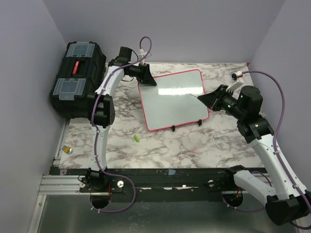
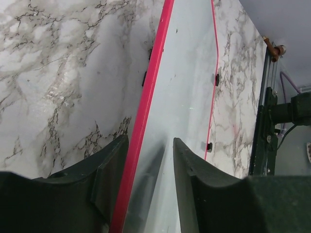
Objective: Write a sentence on the whiteboard
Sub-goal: Move the whiteboard stand to the center of the board, then adjust the whiteboard on the whiteboard stand.
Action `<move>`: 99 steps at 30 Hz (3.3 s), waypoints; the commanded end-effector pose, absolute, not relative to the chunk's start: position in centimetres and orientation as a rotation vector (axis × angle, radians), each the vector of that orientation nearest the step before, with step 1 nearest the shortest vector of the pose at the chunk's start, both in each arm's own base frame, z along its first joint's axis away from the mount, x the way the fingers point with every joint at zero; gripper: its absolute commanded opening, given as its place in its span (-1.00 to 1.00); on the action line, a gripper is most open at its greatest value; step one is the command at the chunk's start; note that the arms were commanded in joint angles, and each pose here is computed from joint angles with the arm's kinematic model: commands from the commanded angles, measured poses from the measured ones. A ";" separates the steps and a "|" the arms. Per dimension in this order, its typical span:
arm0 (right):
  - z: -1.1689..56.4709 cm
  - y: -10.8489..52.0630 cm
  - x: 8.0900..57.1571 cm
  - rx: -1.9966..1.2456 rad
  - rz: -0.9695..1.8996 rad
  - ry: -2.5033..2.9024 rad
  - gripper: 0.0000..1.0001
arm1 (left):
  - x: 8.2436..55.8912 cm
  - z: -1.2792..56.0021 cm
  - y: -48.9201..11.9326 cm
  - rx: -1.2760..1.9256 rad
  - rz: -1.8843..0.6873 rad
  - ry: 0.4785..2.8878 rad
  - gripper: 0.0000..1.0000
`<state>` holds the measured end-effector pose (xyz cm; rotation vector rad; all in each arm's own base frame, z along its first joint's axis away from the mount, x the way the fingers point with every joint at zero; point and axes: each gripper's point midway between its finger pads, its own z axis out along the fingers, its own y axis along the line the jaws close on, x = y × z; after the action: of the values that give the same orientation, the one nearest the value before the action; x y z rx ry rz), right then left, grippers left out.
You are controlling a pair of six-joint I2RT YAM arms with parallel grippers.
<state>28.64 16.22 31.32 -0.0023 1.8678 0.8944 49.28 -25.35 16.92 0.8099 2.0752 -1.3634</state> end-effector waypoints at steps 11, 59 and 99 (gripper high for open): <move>31.5 16.8 28.3 -0.026 0.927 1.853 -0.99 | 46.5 21.6 -27.0 0.987 -1.295 1.924 -0.73; 31.5 16.0 27.8 -0.029 0.877 1.866 -0.99 | 47.3 18.8 -26.5 1.049 -1.062 2.036 0.40; 28.9 20.7 27.4 -0.172 0.926 1.993 -0.99 | 43.3 23.9 -26.6 1.007 -0.874 2.007 -1.00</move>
<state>27.61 18.61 29.05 -0.1410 1.9557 0.9484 42.58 -26.76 21.61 0.9915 2.0820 -1.0219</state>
